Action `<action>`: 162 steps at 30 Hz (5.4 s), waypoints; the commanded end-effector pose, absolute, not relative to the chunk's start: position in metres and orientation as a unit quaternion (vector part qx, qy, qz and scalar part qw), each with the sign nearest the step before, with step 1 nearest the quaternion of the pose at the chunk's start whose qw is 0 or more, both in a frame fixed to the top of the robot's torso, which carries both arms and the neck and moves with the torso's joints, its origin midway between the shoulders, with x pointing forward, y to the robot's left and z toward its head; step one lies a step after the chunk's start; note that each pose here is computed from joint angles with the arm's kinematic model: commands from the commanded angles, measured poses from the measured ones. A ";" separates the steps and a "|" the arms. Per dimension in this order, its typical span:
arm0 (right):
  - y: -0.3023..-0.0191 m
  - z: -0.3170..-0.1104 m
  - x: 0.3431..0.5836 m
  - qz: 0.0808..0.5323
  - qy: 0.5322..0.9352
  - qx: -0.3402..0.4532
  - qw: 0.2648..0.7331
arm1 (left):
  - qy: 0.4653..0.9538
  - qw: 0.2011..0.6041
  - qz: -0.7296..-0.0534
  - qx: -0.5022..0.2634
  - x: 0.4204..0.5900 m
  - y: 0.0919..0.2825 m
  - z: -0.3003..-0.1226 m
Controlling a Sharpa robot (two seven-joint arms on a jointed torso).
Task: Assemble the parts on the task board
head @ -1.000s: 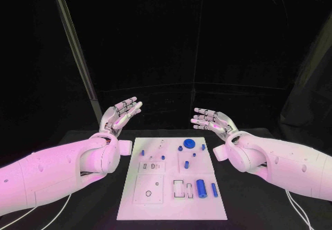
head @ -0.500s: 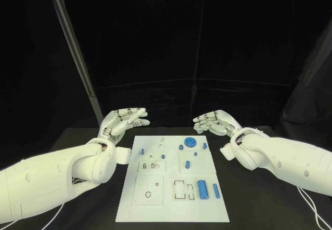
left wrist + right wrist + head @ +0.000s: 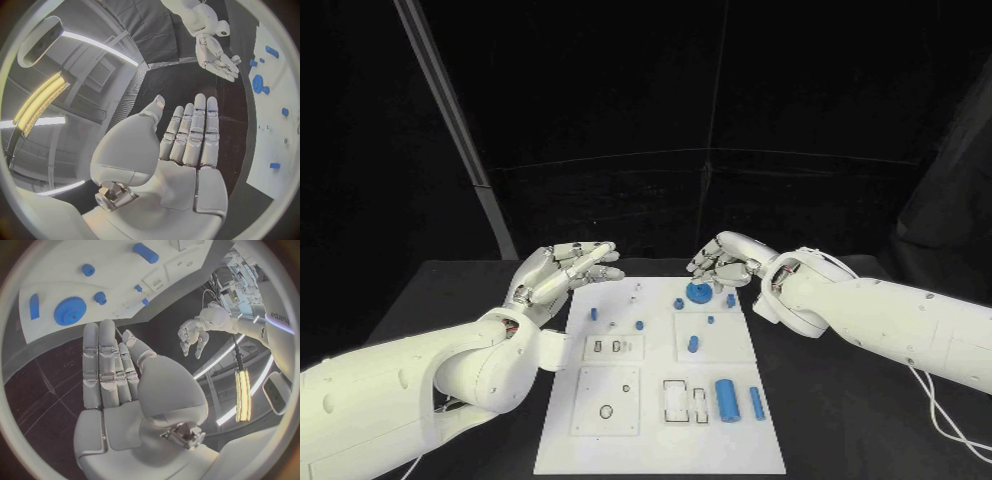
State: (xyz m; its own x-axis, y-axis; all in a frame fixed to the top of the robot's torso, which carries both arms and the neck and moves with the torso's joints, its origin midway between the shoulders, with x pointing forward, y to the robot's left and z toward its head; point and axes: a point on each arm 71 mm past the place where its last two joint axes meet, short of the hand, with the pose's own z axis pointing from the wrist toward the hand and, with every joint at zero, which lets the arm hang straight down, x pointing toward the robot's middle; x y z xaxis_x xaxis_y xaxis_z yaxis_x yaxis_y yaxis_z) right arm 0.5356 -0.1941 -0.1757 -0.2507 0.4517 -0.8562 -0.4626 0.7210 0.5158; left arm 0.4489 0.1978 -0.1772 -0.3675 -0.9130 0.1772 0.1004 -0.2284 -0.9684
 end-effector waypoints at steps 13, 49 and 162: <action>-0.169 -0.170 0.541 0.253 0.714 -0.132 0.640 | 0.492 0.315 -0.691 -0.425 0.447 0.186 -0.178; -0.147 -0.176 0.538 0.239 0.746 -0.165 0.600 | 0.500 0.317 -0.680 -0.432 0.450 0.195 -0.180; -0.147 -0.143 0.545 0.276 0.676 -0.039 0.683 | 0.504 0.321 -0.673 -0.436 0.455 0.204 -0.180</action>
State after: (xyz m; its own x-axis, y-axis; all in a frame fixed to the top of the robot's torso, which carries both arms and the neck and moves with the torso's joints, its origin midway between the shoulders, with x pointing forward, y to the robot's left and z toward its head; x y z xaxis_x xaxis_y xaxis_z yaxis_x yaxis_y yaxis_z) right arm 0.5455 -0.1409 -0.1482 -0.0534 0.2401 -0.9693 -0.4654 0.8528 0.2369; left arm 0.4553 0.2047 -0.1819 -0.4003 -0.8796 0.2571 -0.0089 -0.2768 -0.9609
